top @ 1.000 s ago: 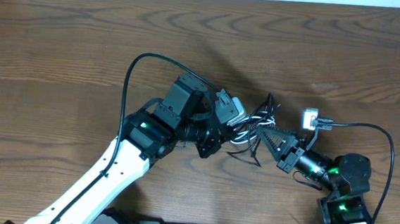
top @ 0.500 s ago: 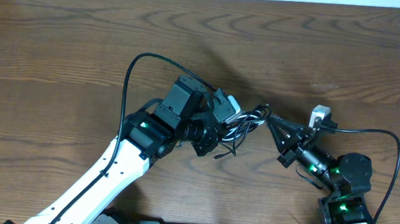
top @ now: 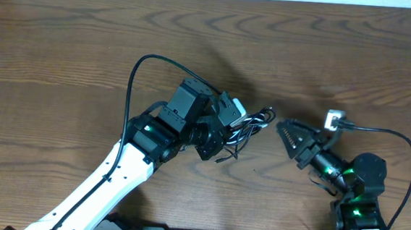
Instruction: Untangle cables
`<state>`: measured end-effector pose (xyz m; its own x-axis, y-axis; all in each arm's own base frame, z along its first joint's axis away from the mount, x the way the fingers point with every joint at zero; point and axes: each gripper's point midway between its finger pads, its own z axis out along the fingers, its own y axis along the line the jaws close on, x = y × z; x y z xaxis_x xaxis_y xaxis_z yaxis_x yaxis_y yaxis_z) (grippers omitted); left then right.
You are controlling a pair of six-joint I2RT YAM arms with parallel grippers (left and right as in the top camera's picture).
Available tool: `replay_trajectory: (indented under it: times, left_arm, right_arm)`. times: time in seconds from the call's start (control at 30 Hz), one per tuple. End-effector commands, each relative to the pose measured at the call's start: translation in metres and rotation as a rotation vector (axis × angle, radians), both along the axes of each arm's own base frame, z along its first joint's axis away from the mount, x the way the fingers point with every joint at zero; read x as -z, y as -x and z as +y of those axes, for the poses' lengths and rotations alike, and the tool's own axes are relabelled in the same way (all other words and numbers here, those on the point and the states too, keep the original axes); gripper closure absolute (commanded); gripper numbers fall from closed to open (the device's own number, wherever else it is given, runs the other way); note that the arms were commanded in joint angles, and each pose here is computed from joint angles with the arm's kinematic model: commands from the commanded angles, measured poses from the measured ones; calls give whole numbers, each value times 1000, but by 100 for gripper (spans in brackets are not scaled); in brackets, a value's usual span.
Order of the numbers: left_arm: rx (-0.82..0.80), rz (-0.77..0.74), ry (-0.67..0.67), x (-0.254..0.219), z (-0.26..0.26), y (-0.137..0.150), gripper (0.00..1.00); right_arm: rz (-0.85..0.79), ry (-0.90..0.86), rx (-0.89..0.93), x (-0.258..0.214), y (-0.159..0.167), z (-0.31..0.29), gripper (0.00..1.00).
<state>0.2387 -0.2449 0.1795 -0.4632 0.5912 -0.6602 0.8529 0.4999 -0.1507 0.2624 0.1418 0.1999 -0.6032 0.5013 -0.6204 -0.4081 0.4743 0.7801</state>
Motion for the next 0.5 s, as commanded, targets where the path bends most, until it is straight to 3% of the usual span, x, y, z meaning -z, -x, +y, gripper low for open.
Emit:
replay_trajectory:
  times: [0.0,0.1,0.47]
  left_arm:
    - [109,-26,44,-8,-9,8,92]
    - [196,-36,83,-13,-16,18,92]
    - [201,-38,83,-13,-16,18,92]
  right_arm:
    - [151,-173,72,-8,-8,-11,58]
    - [213,-258,47,-14,-5,-7,59]
    - [367,-467,-59,-34,8,5,61]
